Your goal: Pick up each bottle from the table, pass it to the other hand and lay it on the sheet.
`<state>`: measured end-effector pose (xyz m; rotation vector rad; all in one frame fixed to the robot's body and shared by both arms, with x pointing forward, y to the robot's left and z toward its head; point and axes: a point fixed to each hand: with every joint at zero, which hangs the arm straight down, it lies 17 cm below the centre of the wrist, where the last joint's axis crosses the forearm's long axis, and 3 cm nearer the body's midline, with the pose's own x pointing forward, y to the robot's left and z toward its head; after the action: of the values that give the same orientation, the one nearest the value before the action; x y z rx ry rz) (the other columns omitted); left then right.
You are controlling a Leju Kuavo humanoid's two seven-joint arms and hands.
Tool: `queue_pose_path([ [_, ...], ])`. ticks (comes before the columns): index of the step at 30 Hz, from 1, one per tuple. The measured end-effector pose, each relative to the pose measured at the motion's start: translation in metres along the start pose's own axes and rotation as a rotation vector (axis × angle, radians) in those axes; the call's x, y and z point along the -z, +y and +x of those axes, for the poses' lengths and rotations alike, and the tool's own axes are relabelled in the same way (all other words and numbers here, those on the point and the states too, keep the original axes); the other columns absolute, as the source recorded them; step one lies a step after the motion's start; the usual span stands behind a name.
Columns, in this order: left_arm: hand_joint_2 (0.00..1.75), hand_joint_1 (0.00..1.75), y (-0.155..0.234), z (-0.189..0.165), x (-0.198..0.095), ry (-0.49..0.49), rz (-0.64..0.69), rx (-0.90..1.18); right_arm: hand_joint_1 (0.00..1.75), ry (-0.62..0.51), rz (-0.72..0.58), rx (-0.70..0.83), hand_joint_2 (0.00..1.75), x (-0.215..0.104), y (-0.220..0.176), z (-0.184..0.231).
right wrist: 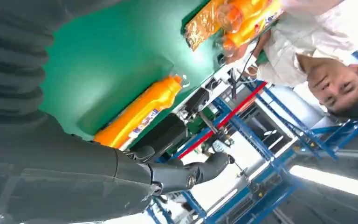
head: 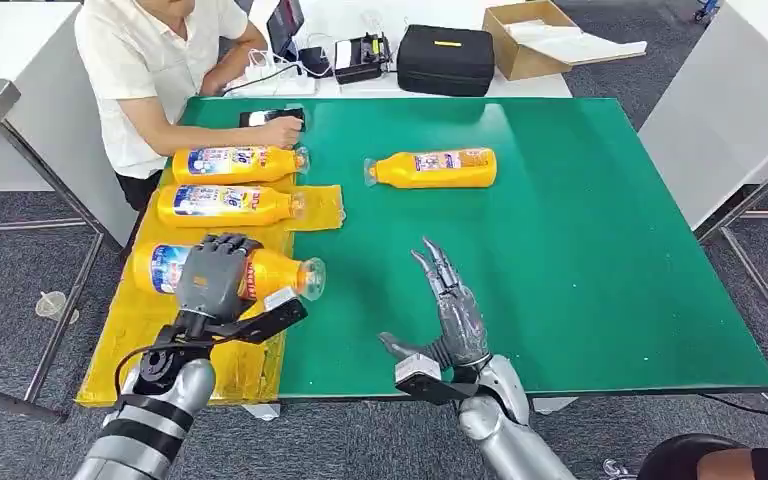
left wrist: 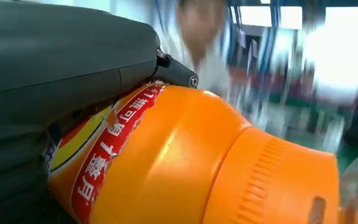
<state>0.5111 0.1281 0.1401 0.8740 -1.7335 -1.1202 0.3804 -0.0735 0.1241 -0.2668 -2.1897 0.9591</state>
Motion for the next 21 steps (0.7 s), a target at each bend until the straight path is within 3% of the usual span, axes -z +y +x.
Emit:
queue_pose_path([
  [1, 1.75, 1.75, -0.021, -0.005, 0.0, 0.003, -0.096, 0.022, 0.0, 0.001, 0.011, 0.016, 1.75, 0.001, 0.001, 0.0],
  [4, 1.75, 1.75, -0.051, -0.009, -0.003, 0.0, -0.221, 0.055, 0.0, 0.015, 0.019, 0.048, 1.75, 0.0, 0.0, -0.003],
  [8, 1.75, 1.75, -0.076, -0.018, -0.007, 0.012, -0.306, 0.078, 0.0, 0.028, -0.005, 0.084, 1.75, 0.002, -0.003, -0.004],
  [9, 1.75, 1.66, -0.078, -0.02, -0.007, 0.015, -0.314, 0.079, 0.0, 0.029, -0.008, 0.087, 1.75, 0.002, -0.003, -0.004],
  [10, 1.75, 1.47, -0.083, -0.021, -0.008, 0.019, -0.328, 0.079, 0.0, 0.032, -0.012, 0.092, 1.75, 0.002, -0.004, -0.004],
  [11, 1.75, 1.47, -0.085, -0.022, -0.008, 0.021, -0.336, 0.077, 0.0, 0.033, -0.015, 0.096, 1.75, 0.003, -0.004, -0.004],
  [12, 1.75, 0.63, -0.087, -0.023, -0.008, 0.024, -0.345, 0.071, 0.0, 0.036, -0.02, 0.101, 1.75, 0.003, -0.005, -0.005],
  [13, 1.75, 0.19, -0.089, -0.023, -0.009, 0.028, -0.355, 0.06, 0.0, 0.037, -0.024, 0.106, 1.75, 0.003, -0.006, -0.005],
  [14, 1.75, 0.0, -0.091, -0.024, -0.008, 0.031, -0.364, 0.054, 0.0, 0.039, -0.026, 0.11, 1.75, 0.003, -0.006, -0.005],
  [21, 1.75, 0.0, -0.105, -0.005, -0.009, 0.019, -0.461, -0.098, 0.0, 0.046, -0.041, 0.14, 1.75, 0.003, -0.006, -0.004],
])
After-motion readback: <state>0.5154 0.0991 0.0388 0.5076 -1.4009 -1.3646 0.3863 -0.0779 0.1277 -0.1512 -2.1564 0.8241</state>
